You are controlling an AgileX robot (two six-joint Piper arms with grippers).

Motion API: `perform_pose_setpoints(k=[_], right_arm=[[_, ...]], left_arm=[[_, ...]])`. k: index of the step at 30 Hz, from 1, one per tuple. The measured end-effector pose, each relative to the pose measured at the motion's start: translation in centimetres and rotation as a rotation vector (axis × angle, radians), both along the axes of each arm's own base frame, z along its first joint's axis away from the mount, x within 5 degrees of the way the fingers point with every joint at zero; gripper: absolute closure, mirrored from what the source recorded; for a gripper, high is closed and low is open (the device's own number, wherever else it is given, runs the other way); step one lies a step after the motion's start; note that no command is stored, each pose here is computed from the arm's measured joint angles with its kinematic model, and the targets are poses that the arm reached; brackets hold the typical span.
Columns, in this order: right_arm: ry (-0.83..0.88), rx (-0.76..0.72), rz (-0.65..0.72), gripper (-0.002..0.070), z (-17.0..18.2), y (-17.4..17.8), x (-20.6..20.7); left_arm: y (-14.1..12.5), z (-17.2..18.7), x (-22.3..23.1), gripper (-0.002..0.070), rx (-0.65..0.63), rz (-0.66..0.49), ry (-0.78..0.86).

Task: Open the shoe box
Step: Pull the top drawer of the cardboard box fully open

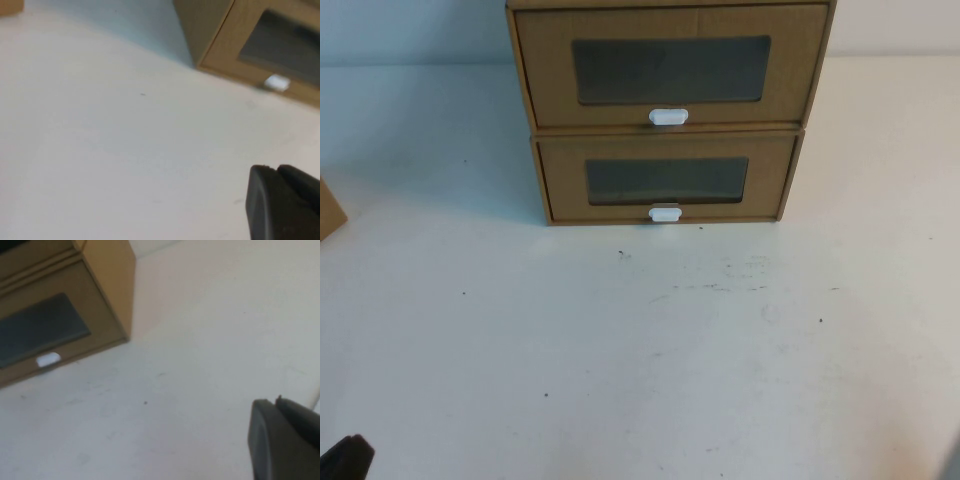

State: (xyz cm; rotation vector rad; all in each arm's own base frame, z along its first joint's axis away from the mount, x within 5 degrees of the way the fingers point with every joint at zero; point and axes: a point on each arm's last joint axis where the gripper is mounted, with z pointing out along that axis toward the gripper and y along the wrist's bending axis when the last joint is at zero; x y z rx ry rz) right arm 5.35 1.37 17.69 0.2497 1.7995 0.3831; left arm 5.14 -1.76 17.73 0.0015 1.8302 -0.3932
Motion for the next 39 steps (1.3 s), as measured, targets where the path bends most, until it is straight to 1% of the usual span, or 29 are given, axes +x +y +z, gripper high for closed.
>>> perform_pose_setpoints(k=[1,2,3,5,6,7,10,12,15,17,18,19,21,24,28,31,34,37,39], right_arm=[[-0.003,0.050,0.004,0.0694,0.1,0.1,0.0],[-0.007,0.112,0.008,0.0694,0.2,0.3,0.0],[-0.011,0.187,0.013,0.0694,0.4,0.5,0.0],[-0.025,0.342,0.021,0.0694,0.8,0.8,0.0],[-0.032,0.425,0.025,0.0694,1.0,0.9,0.0],[-0.041,0.497,0.025,0.0694,1.2,1.0,0.0],[-0.055,0.618,0.024,0.0694,1.6,1.0,0.0],[-0.059,0.635,0.021,0.0694,1.6,1.0,0.0],[-0.059,0.639,0.022,0.0694,1.6,1.0,0.0],[-0.060,0.639,0.021,0.0694,1.7,1.0,0.0],[-0.060,0.639,0.021,0.0694,1.7,1.0,0.0],[-0.059,0.640,0.023,0.0694,1.6,1.0,0.0],[-0.060,0.617,0.030,0.0694,1.6,1.1,0.0],[-0.079,0.525,0.046,0.0694,1.6,1.1,0.0],[-0.091,0.437,0.075,0.0694,1.6,1.2,0.0],[-0.097,0.344,0.122,0.0694,1.9,1.5,-0.1],[-0.095,0.233,0.183,0.0694,3.1,1.9,0.0],[-0.097,0.127,0.244,0.0694,4.6,2.3,0.2],[-0.096,0.093,0.260,0.0694,5.3,2.3,0.5]], left_arm=[[-0.1,0.2,0.0,0.0680,-0.112,0.010,0.003],[-0.4,0.6,0.0,0.0680,-0.290,0.022,0.015],[-0.4,1.0,0.1,0.0680,-0.442,0.037,0.018],[-0.3,1.6,0.2,0.0680,-0.640,0.064,0.007],[-0.2,1.9,0.2,0.0680,-0.698,0.079,-0.013],[0.0,2.1,0.3,0.0680,-0.728,0.092,-0.033],[0.6,2.7,0.4,0.0680,-0.776,0.134,-0.107],[0.8,2.9,0.4,0.0680,-0.800,0.153,-0.136],[0.8,2.9,0.4,0.0680,-0.808,0.152,-0.130],[0.5,2.6,0.4,0.0680,-0.769,0.129,-0.101],[0.3,2.7,0.3,0.0680,-0.727,0.106,-0.089],[0.1,3.1,0.2,0.0680,-0.675,0.078,-0.089],[-0.2,5.2,-0.2,0.0680,-0.568,0.028,-0.140],[-0.3,9.7,-0.1,0.0680,-0.415,-0.006,-0.214],[-0.9,16.5,1.7,0.0680,-0.233,-0.044,-0.218],[-1.7,21.9,4.5,0.0680,-0.066,-0.081,-0.185],[-2.5,26.3,7.9,0.0680,0.085,-0.124,-0.135],[-3.4,30.1,11.6,0.0680,0.185,-0.170,-0.116],[-4.0,32.4,13.9,0.0680,0.226,-0.193,-0.126]])
